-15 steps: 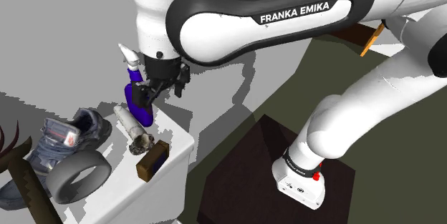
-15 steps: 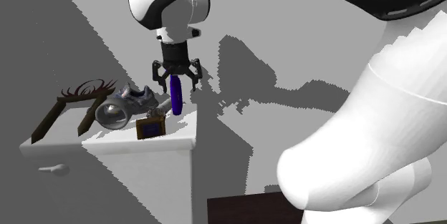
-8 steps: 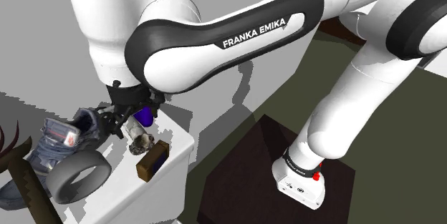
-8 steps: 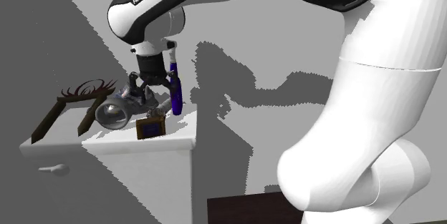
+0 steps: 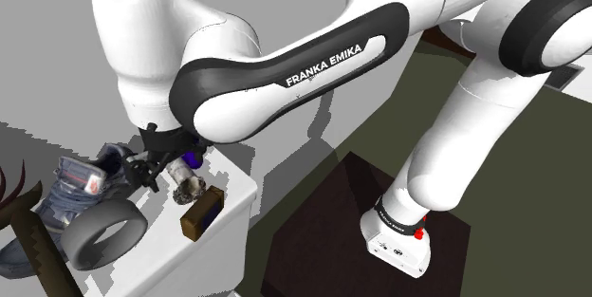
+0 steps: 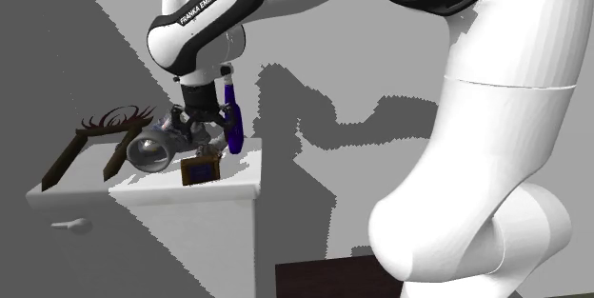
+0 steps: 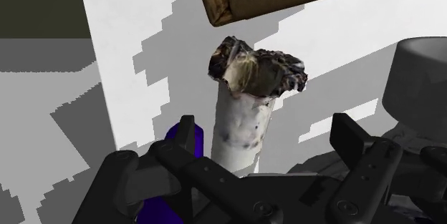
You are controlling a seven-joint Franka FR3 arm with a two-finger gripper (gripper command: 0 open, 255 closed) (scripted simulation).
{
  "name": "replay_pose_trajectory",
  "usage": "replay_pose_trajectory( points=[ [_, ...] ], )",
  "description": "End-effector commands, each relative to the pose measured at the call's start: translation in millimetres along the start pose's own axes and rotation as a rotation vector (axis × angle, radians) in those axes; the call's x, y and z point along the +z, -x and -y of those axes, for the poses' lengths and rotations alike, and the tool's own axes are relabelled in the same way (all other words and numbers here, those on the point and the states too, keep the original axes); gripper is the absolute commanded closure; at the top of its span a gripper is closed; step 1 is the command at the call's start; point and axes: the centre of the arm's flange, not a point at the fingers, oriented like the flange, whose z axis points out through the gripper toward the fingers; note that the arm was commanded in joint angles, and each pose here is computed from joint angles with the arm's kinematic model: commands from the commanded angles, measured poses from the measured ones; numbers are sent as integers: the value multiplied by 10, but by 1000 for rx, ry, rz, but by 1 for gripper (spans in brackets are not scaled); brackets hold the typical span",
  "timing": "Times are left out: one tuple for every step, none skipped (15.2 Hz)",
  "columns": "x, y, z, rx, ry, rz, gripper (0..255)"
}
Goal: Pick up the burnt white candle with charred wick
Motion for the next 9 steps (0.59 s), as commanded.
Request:
replay_pose_trajectory(
  points=[
    [144, 38, -24, 0, 13, 27, 255],
    [152, 42, -29, 0, 13, 27, 255],
    [126, 55, -37, 1, 13, 27, 255],
    [145, 46, -12, 0, 13, 27, 255],
    [165, 45, 21, 0, 14, 26, 255],
    [155, 44, 38, 0, 14, 27, 255],
    [163, 35, 41, 0, 14, 27, 255],
    [158, 52, 72, 0, 14, 27, 255],
    [151, 60, 84, 0, 14, 27, 255]
  ],
)
